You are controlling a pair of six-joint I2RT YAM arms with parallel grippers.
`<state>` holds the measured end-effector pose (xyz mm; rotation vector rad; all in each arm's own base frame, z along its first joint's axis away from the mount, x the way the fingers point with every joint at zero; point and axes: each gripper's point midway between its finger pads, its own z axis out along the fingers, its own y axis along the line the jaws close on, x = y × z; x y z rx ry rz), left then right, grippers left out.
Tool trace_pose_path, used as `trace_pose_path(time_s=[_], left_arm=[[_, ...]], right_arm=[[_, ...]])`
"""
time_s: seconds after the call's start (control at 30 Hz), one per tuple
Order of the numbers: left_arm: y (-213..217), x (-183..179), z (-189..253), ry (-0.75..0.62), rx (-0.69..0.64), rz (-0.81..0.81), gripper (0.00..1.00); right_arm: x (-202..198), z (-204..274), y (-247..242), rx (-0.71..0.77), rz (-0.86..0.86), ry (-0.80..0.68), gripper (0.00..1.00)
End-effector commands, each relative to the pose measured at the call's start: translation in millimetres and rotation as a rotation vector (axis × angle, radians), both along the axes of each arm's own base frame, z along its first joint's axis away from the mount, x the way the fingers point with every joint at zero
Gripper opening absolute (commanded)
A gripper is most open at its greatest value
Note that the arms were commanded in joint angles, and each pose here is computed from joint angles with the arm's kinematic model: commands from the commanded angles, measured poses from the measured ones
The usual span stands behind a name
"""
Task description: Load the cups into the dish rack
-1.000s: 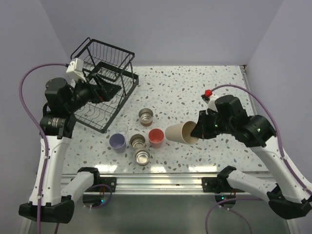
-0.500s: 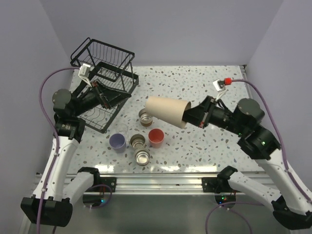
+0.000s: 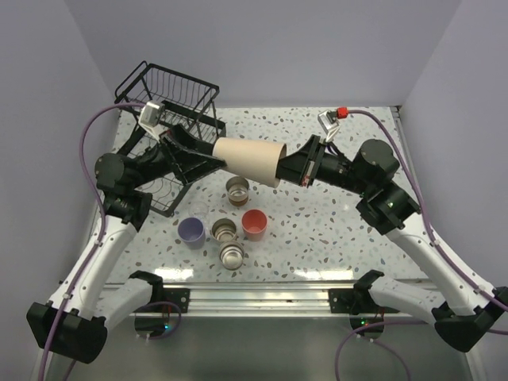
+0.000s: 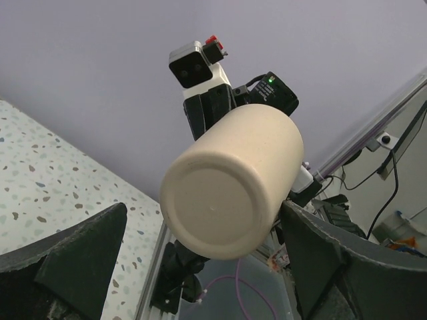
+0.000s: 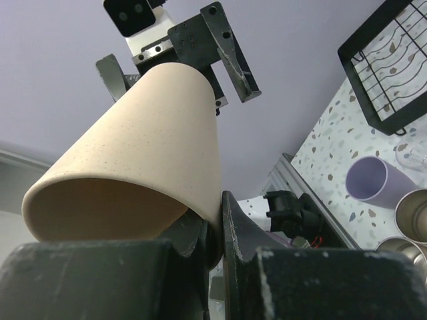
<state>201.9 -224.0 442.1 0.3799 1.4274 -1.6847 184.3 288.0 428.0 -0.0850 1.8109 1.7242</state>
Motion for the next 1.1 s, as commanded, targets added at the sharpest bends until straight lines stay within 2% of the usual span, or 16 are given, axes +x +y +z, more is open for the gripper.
trace_pose_path(time_s=[0.0,0.27,0.6,0.87,0.97,1.0,1.07], left_arm=[[-3,4,-4,-0.009,-0.016,-0.011,1.0],[-5,10,11,-0.042,-0.092,-0.046,1.0],[-7,15,9,-0.03,-0.098,-0.038,0.99],[-5,17,15,-0.028,-0.123,-0.022,0.81],[-4,15,19,-0.032,-0.136,-0.026,0.64],[-4,14,20,-0.033,-0.14,-0.029,0.54],[-4,13,21,-0.035,-0.141,-0.029,0.43]], right_arm=[[-17,41,0,0.125,0.075,-0.11,0.0],[-13,37,11,0.106,0.122,-0.114,0.0],[-11,34,14,0.096,0.136,-0.119,0.0],[-11,24,14,0.076,0.137,-0.113,0.0],[-11,21,14,0.07,0.135,-0.108,0.0],[-10,19,14,0.068,0.133,-0.107,0.0],[-10,18,15,0.065,0.136,-0.105,0.0]])
